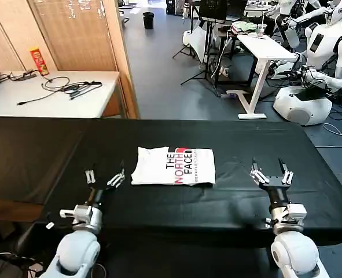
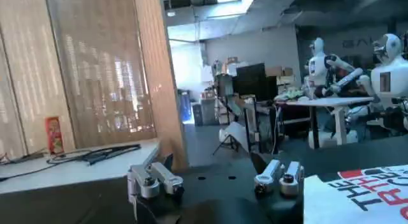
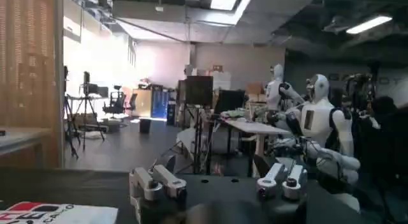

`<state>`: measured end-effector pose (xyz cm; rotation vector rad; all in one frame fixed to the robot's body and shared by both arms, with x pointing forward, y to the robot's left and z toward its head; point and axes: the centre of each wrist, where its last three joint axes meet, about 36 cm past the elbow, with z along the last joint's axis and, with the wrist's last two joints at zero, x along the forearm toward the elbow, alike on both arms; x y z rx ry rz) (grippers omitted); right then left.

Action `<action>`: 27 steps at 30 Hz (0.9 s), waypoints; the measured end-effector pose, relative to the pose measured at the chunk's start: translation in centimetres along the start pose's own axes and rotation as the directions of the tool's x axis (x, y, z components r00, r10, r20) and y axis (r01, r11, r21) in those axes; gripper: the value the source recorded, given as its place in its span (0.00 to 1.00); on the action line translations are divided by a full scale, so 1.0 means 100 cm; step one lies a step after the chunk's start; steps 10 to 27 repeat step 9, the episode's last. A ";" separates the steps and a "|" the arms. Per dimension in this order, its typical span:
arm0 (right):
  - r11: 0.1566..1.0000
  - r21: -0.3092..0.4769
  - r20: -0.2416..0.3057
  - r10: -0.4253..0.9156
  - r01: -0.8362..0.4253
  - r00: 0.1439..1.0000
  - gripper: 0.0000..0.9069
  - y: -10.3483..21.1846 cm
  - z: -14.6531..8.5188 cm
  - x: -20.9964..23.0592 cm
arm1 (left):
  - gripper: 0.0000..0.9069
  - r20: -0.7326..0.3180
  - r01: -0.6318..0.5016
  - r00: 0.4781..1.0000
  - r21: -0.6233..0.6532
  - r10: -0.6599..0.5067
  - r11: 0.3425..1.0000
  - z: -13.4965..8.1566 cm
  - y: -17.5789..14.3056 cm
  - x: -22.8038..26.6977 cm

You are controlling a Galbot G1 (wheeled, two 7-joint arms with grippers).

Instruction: Fold and organize the clothes.

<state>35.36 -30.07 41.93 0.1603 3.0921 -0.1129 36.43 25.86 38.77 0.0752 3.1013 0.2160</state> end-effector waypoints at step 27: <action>1.000 0.000 0.000 0.000 0.000 1.000 0.97 0.000 0.000 0.000 | 0.97 0.000 0.000 1.000 0.000 0.000 1.000 0.000 0.000 0.000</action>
